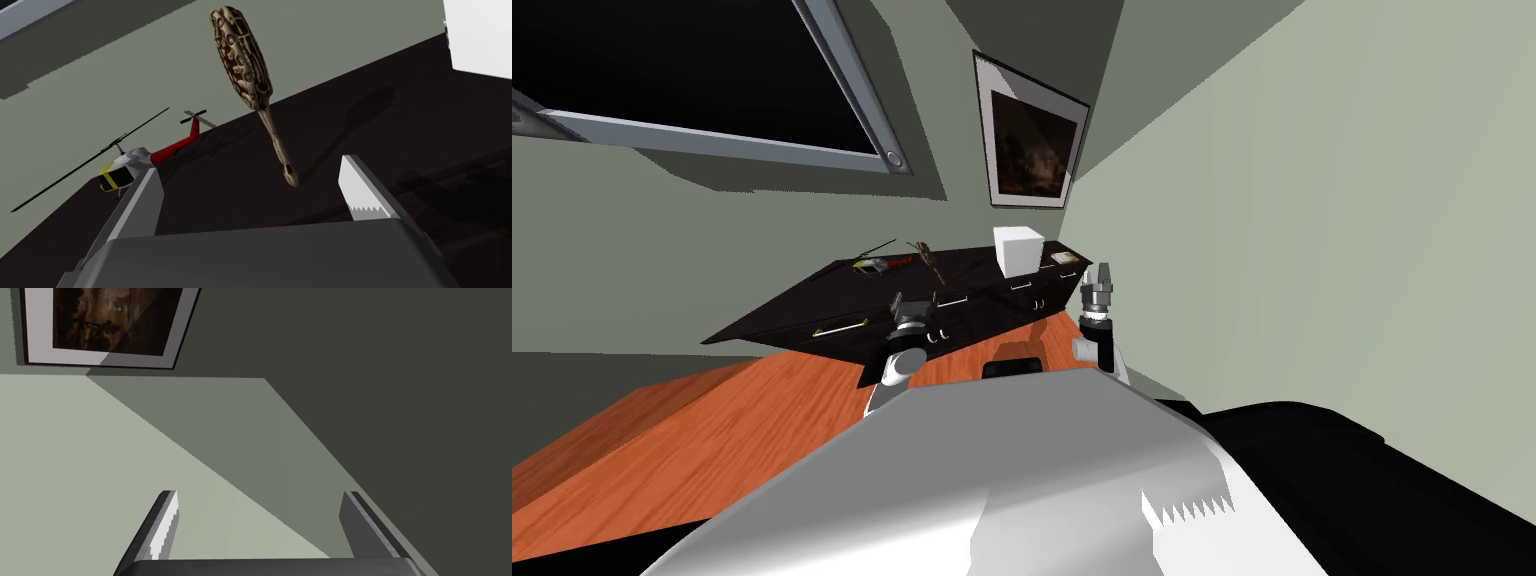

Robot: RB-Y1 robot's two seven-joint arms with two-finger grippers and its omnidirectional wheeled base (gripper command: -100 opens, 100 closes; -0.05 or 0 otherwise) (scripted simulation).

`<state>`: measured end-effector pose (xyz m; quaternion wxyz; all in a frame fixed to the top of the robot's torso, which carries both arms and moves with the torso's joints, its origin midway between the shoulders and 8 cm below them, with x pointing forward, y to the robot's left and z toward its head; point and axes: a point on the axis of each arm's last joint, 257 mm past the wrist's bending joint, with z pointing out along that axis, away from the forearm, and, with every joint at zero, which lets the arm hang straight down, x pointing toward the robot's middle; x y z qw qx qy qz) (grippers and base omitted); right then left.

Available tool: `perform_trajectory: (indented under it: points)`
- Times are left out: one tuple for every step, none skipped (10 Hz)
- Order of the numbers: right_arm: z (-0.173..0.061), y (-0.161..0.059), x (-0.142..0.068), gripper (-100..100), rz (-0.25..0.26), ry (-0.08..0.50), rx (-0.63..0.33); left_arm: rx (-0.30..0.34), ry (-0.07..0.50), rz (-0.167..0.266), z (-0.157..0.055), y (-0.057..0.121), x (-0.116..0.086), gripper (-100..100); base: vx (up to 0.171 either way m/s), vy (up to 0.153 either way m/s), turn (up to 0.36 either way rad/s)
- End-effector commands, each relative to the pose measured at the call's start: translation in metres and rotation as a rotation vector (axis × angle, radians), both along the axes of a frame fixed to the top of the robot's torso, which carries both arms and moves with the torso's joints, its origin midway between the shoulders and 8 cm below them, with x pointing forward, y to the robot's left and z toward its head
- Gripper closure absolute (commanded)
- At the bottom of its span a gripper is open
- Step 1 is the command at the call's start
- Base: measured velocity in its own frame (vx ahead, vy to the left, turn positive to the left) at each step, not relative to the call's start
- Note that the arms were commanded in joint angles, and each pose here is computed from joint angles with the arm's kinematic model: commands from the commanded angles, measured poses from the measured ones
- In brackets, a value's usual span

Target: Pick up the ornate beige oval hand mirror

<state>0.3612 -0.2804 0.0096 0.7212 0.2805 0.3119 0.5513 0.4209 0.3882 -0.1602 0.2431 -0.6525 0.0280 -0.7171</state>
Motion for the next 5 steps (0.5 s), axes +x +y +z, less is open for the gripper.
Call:
perform_trajectory:
  points:
    - [0.000, 0.000, 0.000, 0, 0.000, 0.000, 0.000, -0.044, -0.004, 0.025, -0.004, 0.007, -0.003, -100, 0.288, 0.051, -0.064]
    - [0.000, 0.000, 0.000, 0, 0.000, 0.000, 0.000, -0.073, -0.009, 0.043, -0.008, 0.011, -0.005, -100, 0.327, 0.126, -0.066]
    - [0.000, 0.000, 0.000, 0, 0.000, 0.000, 0.000, -0.100, -0.014, 0.062, -0.011, 0.013, -0.007, -100, 0.314, 0.138, -0.064]
    - [0.000, 0.000, 0.000, 0, 0.000, 0.000, 0.000, -0.127, -0.019, 0.080, -0.014, 0.015, -0.009, -100, 0.339, 0.090, -0.073]
    - [0.000, 0.000, 0.000, 0, 0.000, 0.000, 0.000, -0.151, -0.024, 0.097, -0.016, 0.016, -0.011, -100, 0.318, 0.103, -0.054]
